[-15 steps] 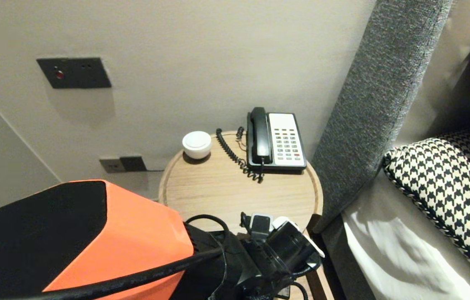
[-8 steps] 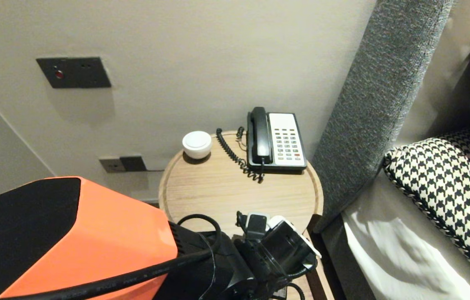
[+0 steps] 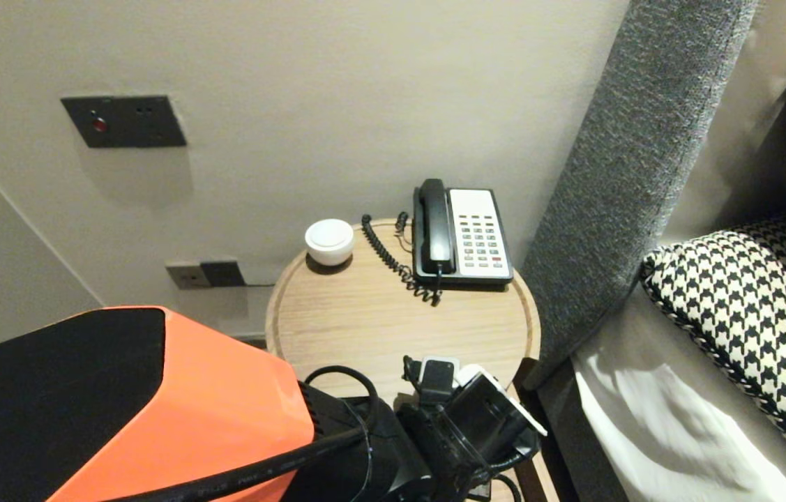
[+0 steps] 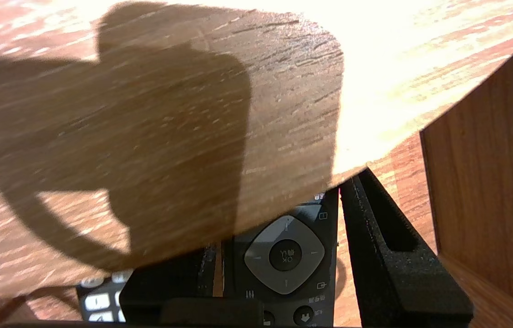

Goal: Put the remote controls on the table in the drawer one by one

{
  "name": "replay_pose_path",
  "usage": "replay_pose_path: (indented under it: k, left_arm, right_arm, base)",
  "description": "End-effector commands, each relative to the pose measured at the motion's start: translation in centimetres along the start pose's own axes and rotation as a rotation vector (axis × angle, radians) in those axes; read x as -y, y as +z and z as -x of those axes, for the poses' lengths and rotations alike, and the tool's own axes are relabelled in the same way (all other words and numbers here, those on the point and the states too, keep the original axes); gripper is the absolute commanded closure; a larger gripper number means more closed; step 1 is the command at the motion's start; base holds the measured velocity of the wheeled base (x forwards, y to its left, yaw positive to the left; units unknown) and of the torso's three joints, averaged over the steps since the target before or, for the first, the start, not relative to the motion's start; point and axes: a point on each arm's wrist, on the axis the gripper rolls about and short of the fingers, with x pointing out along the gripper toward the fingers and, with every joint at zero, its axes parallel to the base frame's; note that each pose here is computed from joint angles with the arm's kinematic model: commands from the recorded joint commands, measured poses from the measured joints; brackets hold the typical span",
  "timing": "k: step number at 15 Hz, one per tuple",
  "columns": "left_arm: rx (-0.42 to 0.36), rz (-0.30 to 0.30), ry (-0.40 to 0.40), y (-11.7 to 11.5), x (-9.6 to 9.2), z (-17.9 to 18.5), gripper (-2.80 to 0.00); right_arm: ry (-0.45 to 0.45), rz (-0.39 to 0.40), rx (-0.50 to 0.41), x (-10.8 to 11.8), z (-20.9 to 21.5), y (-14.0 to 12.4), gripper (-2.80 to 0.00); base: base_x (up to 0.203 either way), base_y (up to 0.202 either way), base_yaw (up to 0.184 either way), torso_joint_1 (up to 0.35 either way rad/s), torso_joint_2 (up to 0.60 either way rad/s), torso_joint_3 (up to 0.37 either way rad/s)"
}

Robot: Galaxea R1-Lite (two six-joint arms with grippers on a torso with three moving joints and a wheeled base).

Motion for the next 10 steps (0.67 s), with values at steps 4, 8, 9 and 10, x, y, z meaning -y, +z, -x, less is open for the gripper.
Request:
replay_pose_path:
  k: [4, 8, 9, 10]
  left_arm:
    - [-0.002, 0.004, 0.009, -0.7, -0.1, -1.2, 0.0]
    - [-0.007, 0.002, 0.011, -1.4, -0.6, -1.4, 0.0]
    - [-0.006, 0.003, 0.01, -1.4, -0.6, -1.4, 0.0]
    - [-0.007, 0.002, 0.01, -1.6, -0.8, -1.3, 0.0]
  right_arm:
    - [-0.001, 0.0, -0.039, 0.0, -0.2, -1.1, 0.0]
    - [0.0, 0.0, -0.039, 0.0, -0.2, -1.1, 0.0]
    - [-0.001, 0.0, -0.039, 0.0, -0.2, -1.1, 0.0]
    - [-0.001, 0.0, -0.039, 0.0, -0.2, -1.1, 0.0]
  base:
    - [0.0, 0.0, 0.0, 0.0, 0.0, 0.0]
    - [0.0, 0.0, 0.0, 0.0, 0.0, 0.0]
    - [0.0, 0.0, 0.0, 0.0, 0.0, 0.0]
    - [0.0, 0.0, 0.0, 0.0, 0.0, 0.0]
